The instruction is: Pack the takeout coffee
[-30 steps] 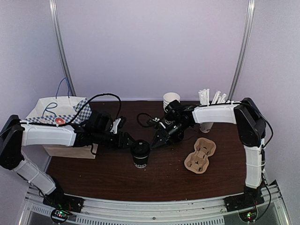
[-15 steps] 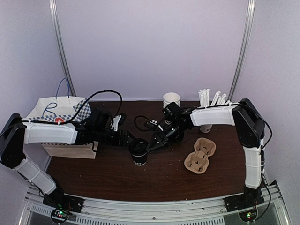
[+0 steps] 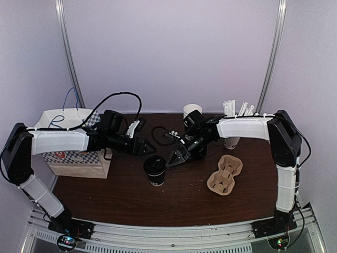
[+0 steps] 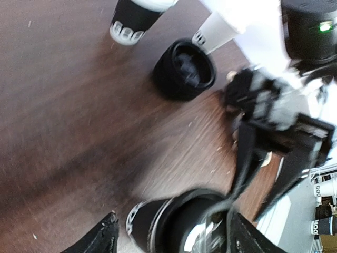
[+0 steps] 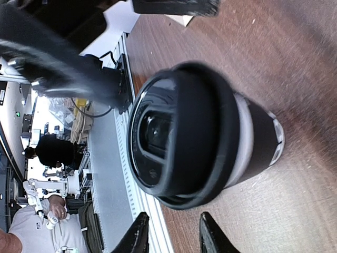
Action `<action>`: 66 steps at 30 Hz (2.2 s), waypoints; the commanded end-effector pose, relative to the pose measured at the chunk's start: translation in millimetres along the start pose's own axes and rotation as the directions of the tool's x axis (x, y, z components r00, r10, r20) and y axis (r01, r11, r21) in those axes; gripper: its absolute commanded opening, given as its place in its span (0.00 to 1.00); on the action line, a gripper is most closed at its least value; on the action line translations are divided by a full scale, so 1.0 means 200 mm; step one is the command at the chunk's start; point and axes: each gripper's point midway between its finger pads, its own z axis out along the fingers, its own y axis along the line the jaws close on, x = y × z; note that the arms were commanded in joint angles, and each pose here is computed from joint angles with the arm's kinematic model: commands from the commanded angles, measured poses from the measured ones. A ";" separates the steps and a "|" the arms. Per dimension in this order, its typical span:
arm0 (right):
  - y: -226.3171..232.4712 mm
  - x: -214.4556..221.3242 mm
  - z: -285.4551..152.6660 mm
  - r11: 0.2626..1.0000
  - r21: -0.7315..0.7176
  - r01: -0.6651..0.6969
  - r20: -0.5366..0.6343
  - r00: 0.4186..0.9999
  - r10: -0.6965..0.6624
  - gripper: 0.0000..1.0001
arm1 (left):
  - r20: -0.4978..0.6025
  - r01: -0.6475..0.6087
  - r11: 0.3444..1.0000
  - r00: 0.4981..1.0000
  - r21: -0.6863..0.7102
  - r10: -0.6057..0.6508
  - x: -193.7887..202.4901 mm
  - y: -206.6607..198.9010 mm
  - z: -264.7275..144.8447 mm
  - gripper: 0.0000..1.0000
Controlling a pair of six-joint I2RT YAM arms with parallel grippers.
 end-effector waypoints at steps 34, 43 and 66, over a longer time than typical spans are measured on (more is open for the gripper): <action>-0.09 -0.19 -0.02 0.997 -0.071 -0.027 0.032 0.999 0.029 0.29 | 0.097 0.480 0.869 0.877 -0.118 -0.471 0.37 -0.10 -0.08 0.63; -0.14 -0.16 0.01 0.996 -0.056 -0.063 0.029 0.998 0.064 0.26 | 0.090 0.501 0.852 0.865 -0.150 -0.493 0.40 -0.05 -0.06 0.61; -0.62 0.21 0.22 0.888 0.376 -0.266 -0.121 0.936 0.332 0.19 | -0.183 0.404 0.757 0.811 -0.514 -0.556 0.92 0.30 -0.06 0.54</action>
